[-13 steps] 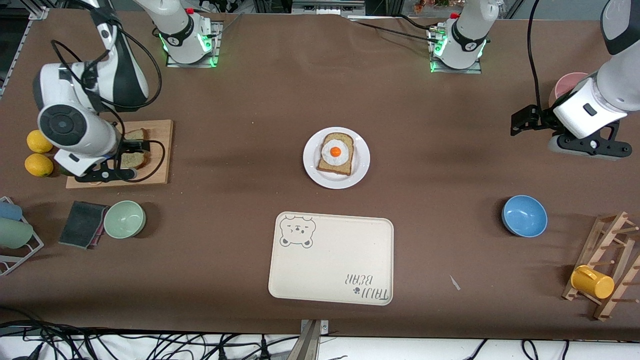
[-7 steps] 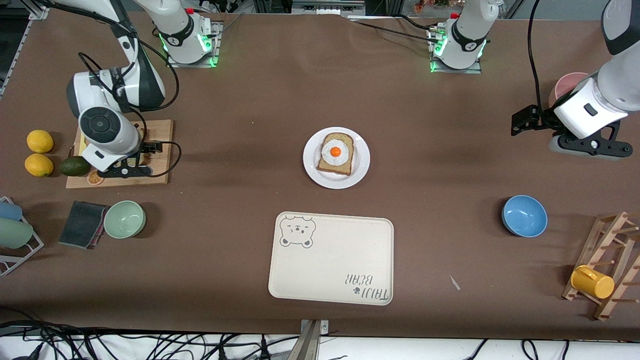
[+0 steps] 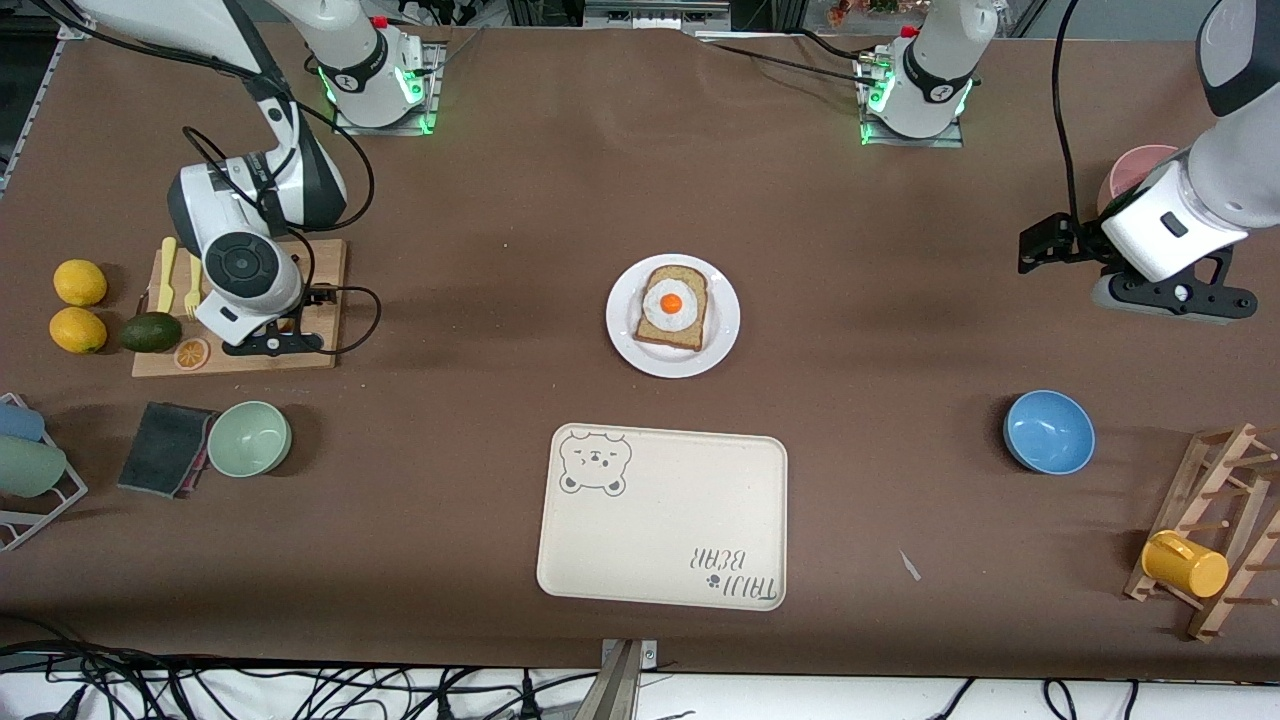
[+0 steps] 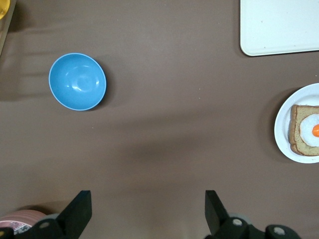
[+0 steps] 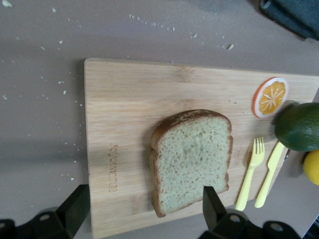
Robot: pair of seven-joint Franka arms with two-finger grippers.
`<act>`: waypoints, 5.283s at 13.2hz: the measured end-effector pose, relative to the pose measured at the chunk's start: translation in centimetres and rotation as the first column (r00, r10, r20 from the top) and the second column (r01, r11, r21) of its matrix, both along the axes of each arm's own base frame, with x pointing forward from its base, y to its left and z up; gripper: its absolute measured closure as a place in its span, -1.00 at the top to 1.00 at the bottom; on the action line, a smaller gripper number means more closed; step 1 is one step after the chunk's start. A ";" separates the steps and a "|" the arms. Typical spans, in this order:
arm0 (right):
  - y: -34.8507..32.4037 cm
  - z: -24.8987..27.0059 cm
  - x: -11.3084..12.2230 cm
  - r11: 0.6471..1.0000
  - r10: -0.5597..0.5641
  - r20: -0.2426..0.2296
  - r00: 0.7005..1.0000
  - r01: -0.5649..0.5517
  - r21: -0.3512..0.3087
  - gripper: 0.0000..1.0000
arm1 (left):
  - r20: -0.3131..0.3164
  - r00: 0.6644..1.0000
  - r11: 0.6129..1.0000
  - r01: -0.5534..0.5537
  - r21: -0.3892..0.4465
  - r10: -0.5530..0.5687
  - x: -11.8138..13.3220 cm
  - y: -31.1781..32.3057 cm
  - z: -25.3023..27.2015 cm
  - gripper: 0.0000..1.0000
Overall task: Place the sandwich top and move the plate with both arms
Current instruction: 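Grasp the bread slice edge with the right gripper and lift it, then carry the bread slice with the right gripper over the egg toast, then lower the bread onto the egg toast and open the right gripper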
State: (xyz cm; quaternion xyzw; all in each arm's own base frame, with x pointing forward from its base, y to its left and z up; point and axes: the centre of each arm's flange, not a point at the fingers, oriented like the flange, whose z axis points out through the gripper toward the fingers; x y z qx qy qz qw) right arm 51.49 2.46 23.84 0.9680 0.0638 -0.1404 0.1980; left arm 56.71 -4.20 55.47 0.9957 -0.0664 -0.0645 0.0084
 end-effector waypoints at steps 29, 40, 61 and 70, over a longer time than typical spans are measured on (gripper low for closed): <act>6.8 4.6 5.2 0.993 -0.108 -0.155 0.982 0.112 0.020 -0.86 | 0.017 1.000 1.000 -0.008 -0.001 0.008 0.3 0.4 0.8 1.00; 41.1 10.5 -1.6 0.978 -0.071 -0.052 0.996 0.080 0.194 -0.86 | 0.016 1.000 1.000 -0.007 -0.001 0.007 0.4 0.4 0.6 1.00; 55.4 4.1 -3.2 0.863 -0.142 0.161 0.977 0.043 0.504 -0.53 | 0.009 1.000 1.000 -0.018 -0.007 0.018 0.7 0.9 0.2 1.00; 54.3 7.0 -2.4 0.886 -0.135 0.172 0.976 0.041 0.462 1.00 | 0.005 1.000 0.999 -0.001 -0.050 0.001 0.6 -0.8 0.4 1.00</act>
